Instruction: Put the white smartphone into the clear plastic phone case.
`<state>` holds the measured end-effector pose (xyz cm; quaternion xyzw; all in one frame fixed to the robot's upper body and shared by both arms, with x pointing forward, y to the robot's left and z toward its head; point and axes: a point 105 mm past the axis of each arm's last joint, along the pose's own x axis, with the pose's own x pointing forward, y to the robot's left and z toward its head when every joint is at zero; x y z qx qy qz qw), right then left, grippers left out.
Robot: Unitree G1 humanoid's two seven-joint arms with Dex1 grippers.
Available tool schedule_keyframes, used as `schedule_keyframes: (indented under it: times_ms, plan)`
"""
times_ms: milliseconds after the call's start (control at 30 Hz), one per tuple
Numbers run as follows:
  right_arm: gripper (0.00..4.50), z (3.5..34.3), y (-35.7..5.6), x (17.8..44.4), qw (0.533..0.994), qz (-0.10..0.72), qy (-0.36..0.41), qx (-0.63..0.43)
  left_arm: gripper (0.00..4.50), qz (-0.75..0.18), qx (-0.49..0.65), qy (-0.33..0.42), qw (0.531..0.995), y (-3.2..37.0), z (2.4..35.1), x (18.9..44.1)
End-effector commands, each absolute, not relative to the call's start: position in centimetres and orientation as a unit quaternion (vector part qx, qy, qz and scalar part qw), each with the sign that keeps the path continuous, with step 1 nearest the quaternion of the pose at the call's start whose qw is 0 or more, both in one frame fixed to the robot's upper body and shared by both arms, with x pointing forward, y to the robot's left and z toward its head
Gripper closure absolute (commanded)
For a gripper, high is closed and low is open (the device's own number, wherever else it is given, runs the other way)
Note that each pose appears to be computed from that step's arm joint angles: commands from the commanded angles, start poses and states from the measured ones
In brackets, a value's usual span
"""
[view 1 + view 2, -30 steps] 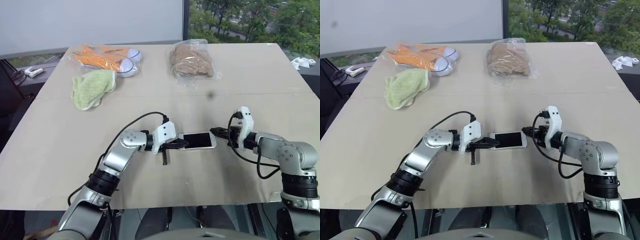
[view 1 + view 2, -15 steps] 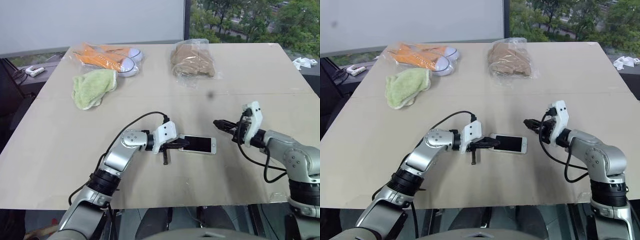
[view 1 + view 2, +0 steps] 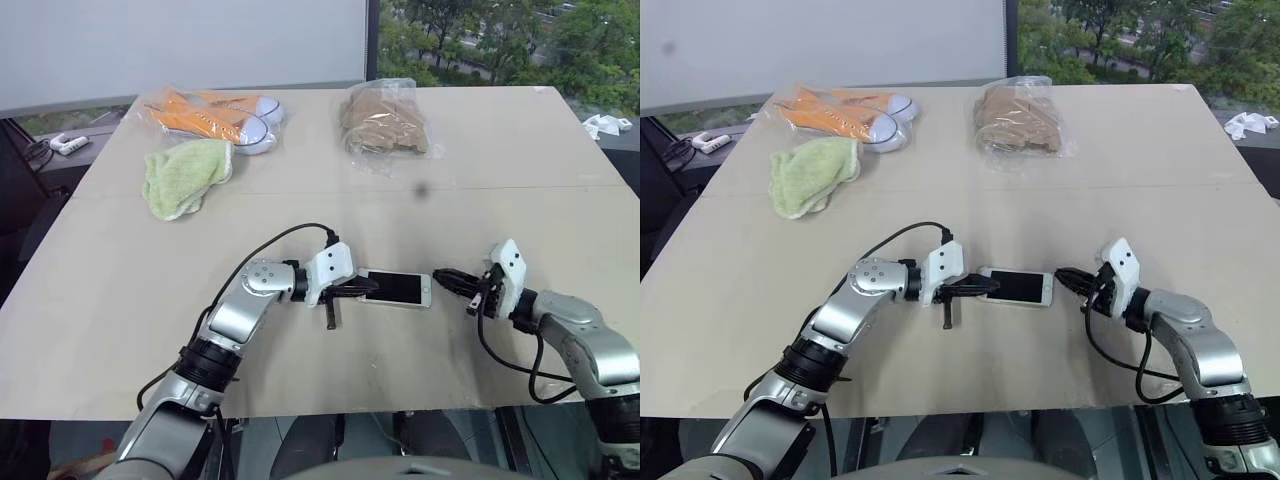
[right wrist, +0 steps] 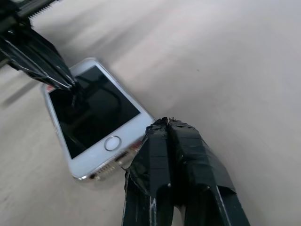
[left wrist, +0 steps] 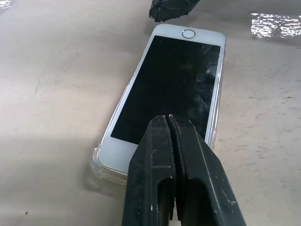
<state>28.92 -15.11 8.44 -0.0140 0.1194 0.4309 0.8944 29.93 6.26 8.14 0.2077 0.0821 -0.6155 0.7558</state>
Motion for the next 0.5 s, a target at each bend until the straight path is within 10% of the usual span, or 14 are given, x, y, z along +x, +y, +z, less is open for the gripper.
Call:
schedule_keyframes:
  times_ms: [33, 500]
  plan:
    - [4.5, 9.8, -14.3, 28.6, 0.883, 0.462, 0.084, -0.007, 4.43, -0.614, 0.213, 0.104, 0.753, 6.6, 7.1, 29.6]
    - [4.5, 7.7, -14.5, 27.3, 0.865, 0.484, 0.127, -0.045, 4.43, -0.617, 0.214, 0.109, 0.749, 6.7, 7.0, 29.5]
